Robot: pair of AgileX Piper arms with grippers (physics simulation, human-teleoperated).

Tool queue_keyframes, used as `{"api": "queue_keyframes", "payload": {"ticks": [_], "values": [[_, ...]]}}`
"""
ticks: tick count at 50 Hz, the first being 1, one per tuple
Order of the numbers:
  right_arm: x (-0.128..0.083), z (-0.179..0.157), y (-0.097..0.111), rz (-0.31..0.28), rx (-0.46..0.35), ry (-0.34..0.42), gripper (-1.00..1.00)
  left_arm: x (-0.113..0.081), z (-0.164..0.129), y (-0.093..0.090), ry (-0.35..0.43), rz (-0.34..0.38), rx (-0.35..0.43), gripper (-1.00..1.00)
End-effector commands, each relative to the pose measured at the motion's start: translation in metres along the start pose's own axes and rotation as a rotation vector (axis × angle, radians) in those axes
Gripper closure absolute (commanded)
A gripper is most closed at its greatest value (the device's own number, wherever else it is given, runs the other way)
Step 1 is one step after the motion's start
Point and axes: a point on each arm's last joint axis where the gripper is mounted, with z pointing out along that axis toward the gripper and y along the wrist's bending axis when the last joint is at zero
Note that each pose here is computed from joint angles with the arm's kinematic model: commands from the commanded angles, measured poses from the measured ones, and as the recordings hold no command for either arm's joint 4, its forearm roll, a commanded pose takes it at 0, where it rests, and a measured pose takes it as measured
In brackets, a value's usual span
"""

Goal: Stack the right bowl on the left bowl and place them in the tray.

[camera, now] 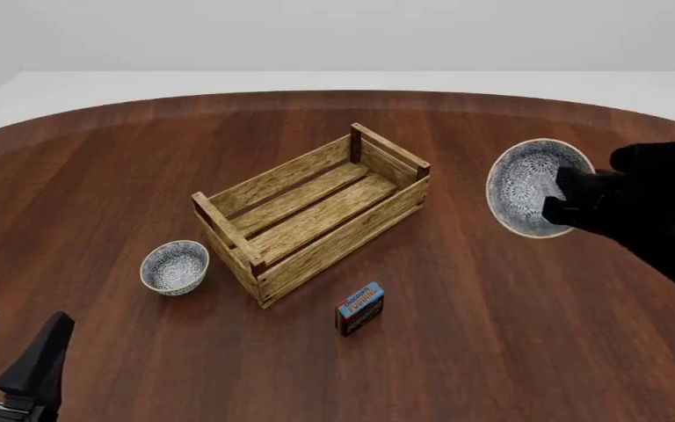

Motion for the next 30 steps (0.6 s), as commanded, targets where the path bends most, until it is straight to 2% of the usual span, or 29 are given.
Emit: {"api": "queue_keyframes", "payload": {"ticks": [1, 4, 7, 14, 18, 22, 24, 27, 30], "values": [[-0.005, -0.016, 0.015, 0.012, -0.075, -0.083, 1.0, -0.004, -0.001, 0.0, -0.006, 0.013, -0.002, -1.0], [-0.006, -0.02, 0.02, 0.02, -0.101, -0.108, 1.0, -0.006, -0.001, 0.0, -0.005, 0.004, 0.003, -1.0], [-0.005, -0.025, 0.026, 0.066, -0.14, -0.14, 1.0, -0.007, -0.001, 0.0, -0.004, -0.001, 0.008, -1.0], [-0.008, -0.031, 0.038, 0.06, -0.207, -0.177, 1.0, -0.012, -0.002, -0.001, -0.01, -0.001, 0.013, -1.0], [-0.01, -0.047, 0.046, 0.083, -0.274, -0.226, 1.0, -0.012, -0.002, -0.001, -0.005, -0.006, 0.021, -1.0], [-0.017, -0.045, 0.046, 0.075, -0.266, -0.237, 1.0, -0.016, -0.003, -0.002, -0.01, -0.009, 0.042, -1.0], [-0.017, -0.047, 0.047, 0.096, -0.28, -0.242, 1.0, -0.017, -0.003, -0.003, -0.009, -0.002, 0.051, -1.0], [-0.018, -0.043, 0.05, 0.097, -0.29, -0.244, 1.0, -0.02, 0.001, -0.004, 0.008, 0.01, 0.084, -1.0], [-0.018, -0.043, 0.051, 0.098, -0.295, -0.255, 1.0, -0.03, 0.001, -0.006, -0.003, 0.006, 0.11, -1.0]]}}
